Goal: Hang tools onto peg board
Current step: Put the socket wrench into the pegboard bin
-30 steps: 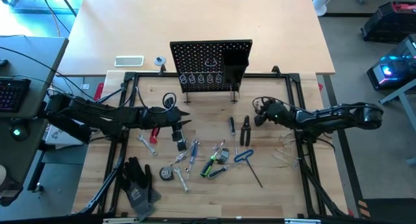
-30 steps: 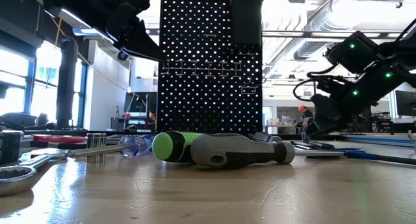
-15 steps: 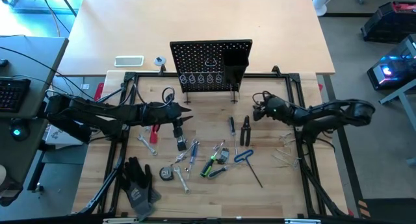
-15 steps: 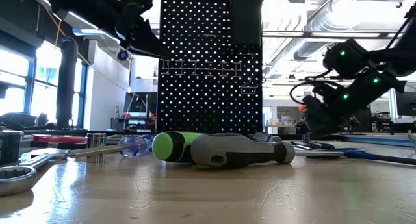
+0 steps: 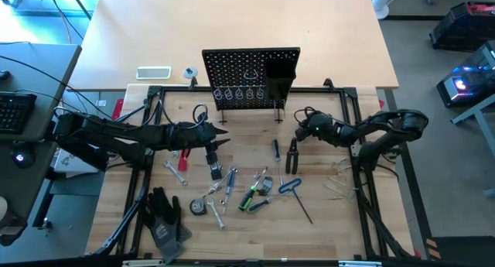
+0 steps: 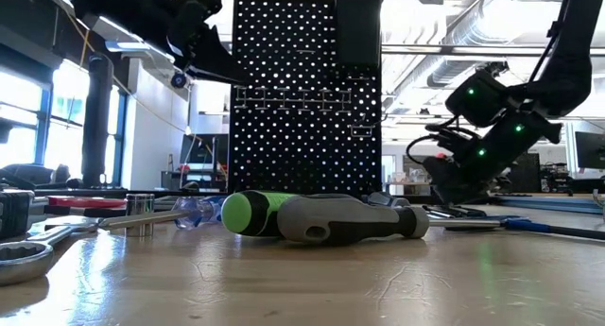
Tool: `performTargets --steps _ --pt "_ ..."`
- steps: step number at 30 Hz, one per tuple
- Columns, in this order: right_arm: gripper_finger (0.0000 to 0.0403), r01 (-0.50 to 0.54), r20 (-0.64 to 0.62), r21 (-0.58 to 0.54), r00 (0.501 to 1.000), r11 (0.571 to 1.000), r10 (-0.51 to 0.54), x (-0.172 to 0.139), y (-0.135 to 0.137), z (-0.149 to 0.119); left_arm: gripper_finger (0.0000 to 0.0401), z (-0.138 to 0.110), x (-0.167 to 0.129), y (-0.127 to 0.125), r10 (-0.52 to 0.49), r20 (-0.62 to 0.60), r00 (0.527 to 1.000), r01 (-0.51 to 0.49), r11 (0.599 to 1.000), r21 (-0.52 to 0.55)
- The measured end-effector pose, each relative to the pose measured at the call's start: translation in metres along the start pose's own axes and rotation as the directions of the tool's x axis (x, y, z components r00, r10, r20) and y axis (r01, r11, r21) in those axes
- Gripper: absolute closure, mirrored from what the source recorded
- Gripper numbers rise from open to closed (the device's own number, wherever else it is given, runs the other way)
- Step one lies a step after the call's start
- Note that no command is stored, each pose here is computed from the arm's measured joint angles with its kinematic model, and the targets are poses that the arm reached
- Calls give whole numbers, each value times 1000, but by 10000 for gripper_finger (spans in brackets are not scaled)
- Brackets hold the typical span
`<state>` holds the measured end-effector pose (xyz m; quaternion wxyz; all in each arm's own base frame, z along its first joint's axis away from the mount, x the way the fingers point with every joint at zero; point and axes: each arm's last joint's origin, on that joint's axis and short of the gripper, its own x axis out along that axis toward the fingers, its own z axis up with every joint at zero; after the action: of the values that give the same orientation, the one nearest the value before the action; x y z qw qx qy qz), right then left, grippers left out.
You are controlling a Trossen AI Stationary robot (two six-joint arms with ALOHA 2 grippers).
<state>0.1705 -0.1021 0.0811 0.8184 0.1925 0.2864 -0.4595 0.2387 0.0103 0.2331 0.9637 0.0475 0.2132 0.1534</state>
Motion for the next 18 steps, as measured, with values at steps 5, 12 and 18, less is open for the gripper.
performTargets --steps 5,12,18 --pt "352 -55 -21 -20 998 998 54 0 2 -1 275 0 0 0 0 1 1000 0 1000 0" --pt "352 -136 -49 -16 990 991 135 -4 11 -5 275 0 0 0 0 1 1000 0 1000 0" --pt "345 -192 -63 -18 980 981 191 -9 22 -10 275 0 0 0 0 1 1000 0 1000 0"
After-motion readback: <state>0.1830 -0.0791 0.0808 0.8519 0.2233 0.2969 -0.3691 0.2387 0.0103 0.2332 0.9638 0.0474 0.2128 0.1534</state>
